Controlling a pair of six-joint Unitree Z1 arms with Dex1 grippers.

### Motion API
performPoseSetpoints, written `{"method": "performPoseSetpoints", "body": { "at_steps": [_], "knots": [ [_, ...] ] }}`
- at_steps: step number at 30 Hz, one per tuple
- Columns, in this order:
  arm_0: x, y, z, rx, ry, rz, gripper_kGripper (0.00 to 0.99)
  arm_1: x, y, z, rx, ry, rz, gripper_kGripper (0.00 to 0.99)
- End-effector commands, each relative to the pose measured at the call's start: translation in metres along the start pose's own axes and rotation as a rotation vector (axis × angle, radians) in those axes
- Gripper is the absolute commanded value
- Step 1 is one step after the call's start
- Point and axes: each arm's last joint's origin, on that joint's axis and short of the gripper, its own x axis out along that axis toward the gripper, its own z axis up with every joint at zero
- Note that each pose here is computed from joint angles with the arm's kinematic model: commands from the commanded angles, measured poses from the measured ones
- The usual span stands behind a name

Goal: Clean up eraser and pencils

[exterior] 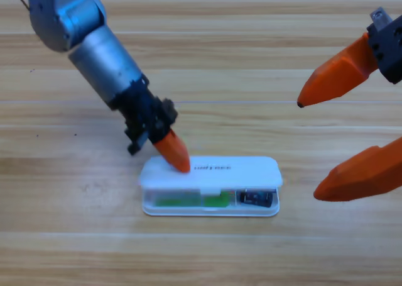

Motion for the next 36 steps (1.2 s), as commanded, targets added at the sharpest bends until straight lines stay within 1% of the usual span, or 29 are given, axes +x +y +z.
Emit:
{"method": "performPoseSetpoints", "body": {
  "at_steps": [1,7,15,20,23,28,30,33,36],
  "knots": [
    [0.029,-0.020,0.003,0.043,0.063,-0.026,0.000,0.006,0.006,-0.004,-0.003,0.001,0.033,0.990],
    [0.036,-0.026,0.002,0.056,0.087,-0.008,0.000,0.011,0.004,-0.003,0.004,0.013,0.038,0.990],
    [0.051,-0.034,-0.008,0.070,0.147,0.063,0.000,0.012,0.003,-0.003,0.002,0.013,0.038,0.990],
    [0.059,-0.039,-0.016,0.072,0.188,0.116,0.000,0.014,0.002,-0.003,0.004,0.018,0.040,0.990],
    [0.047,-0.048,-0.007,0.088,0.202,0.190,0.000,0.014,0.002,-0.003,0.006,0.018,0.040,0.990],
    [0.011,-0.079,0.017,0.127,0.184,0.326,0.000,0.015,0.002,-0.003,0.008,0.019,0.041,0.990],
    [-0.007,-0.098,0.026,0.148,0.167,0.380,0.000,0.015,0.002,-0.003,0.010,0.019,0.041,0.990],
    [-0.032,-0.135,0.040,0.198,0.157,0.462,0.000,0.015,0.002,-0.003,0.010,0.019,0.039,0.990],
    [-0.064,-0.188,0.054,0.253,0.119,0.556,0.000,0.015,0.002,-0.003,0.013,0.020,0.041,0.990]
  ]
}}
